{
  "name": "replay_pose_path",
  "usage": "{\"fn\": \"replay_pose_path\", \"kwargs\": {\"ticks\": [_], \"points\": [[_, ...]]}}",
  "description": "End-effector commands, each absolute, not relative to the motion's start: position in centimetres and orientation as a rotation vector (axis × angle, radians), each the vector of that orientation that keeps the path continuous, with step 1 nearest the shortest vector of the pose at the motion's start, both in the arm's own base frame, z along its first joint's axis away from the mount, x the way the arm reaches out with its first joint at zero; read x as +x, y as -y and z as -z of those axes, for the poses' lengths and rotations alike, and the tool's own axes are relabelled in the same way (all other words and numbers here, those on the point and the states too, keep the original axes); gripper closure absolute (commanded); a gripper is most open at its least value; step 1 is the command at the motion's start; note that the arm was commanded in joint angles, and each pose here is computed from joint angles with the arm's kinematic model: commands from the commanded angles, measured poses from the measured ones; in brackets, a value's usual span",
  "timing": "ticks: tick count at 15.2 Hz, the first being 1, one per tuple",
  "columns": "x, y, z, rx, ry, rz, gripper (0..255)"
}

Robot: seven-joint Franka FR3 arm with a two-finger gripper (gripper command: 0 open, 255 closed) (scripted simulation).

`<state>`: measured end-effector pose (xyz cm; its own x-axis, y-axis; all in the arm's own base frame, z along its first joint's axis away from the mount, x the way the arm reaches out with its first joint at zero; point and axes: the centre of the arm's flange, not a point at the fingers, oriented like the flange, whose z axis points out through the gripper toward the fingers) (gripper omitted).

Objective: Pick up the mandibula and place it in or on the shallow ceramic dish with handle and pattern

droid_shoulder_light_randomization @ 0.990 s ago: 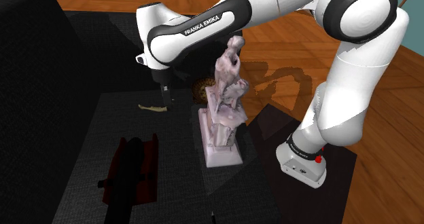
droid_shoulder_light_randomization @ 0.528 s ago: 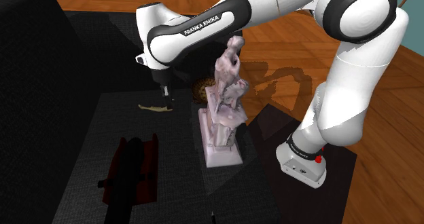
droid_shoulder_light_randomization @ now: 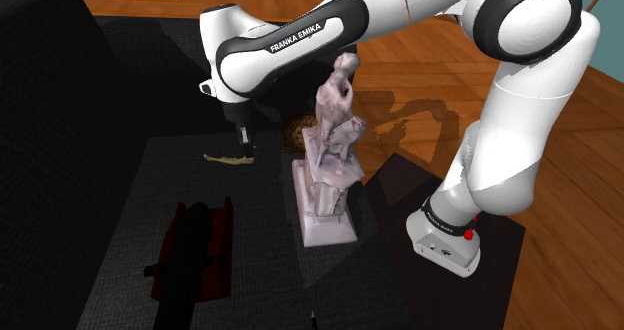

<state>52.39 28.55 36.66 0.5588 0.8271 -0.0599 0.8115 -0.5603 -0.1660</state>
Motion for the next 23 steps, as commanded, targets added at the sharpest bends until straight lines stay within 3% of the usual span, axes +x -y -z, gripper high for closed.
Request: {"fn": "replay_pose_path", "kwargs": {"ticks": [1,19,20,23], "points": [[52.4,-28.6,-36.7,-2.667,1.408,-0.198,0],[54.0,-31.0,-32.9,-2.779,1.396,-0.160,0],[53.8,-31.4,-32.5,-2.778,1.397,-0.160,255],[53.4,-31.0,-32.0,-2.775,1.400,-0.161,255]]}}
